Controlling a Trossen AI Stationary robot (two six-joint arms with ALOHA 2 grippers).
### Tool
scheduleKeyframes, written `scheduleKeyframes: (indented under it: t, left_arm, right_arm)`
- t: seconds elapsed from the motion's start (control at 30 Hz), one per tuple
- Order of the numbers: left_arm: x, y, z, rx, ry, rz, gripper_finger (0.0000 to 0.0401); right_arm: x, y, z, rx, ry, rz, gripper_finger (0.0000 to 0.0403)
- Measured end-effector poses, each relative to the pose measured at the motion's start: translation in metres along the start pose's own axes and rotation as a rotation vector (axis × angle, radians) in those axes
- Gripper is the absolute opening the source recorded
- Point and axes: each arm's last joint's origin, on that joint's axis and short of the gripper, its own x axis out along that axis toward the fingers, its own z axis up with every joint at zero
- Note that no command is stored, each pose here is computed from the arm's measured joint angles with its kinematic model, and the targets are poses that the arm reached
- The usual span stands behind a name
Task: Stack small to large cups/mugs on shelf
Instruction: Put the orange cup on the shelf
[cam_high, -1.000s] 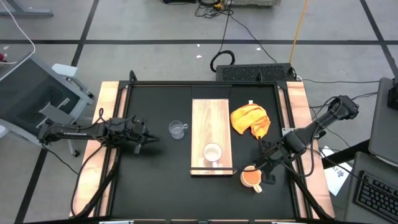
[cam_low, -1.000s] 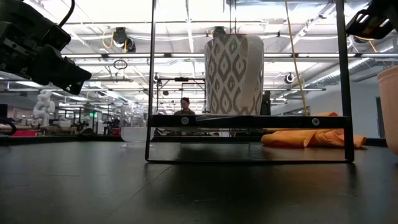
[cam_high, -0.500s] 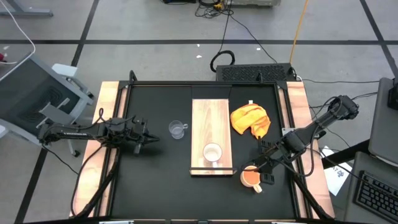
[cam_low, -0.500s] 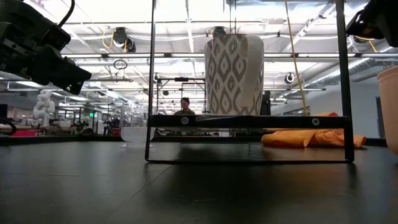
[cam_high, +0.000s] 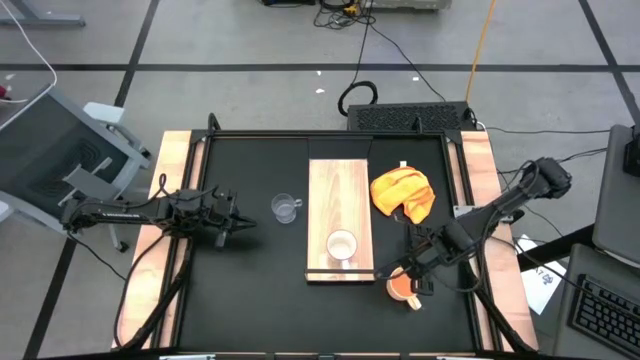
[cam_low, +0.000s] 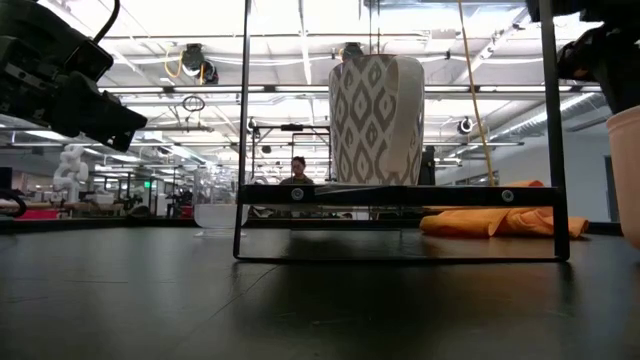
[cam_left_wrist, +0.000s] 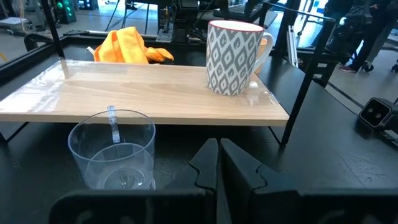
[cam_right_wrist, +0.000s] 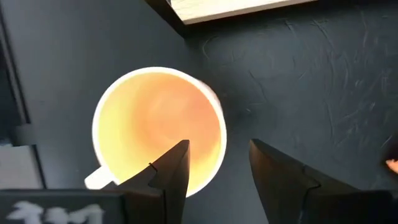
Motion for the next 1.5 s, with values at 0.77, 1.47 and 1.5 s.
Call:
scheduleKeyframes:
  t: [0.77,1.47,1.5]
  left_arm:
    - [0.0,0.0,0.0,0.002,0.0,0.0,0.0021]
    - [0.0,0.0,0.0,0.003,0.0,0.0,0.0021]
    - [0.0,0.0,0.0,0.003,0.0,0.0,0.0021]
  right_arm:
    - [0.016,0.005,0.01,-0.432,-0.024,-0.051,0.016]
    - [0.02,0.008,0.013,-0.525,-0.083,-0.015,0.016]
    - [0.021,0.008,0.013,-0.525,-0.08,-0.017,0.016]
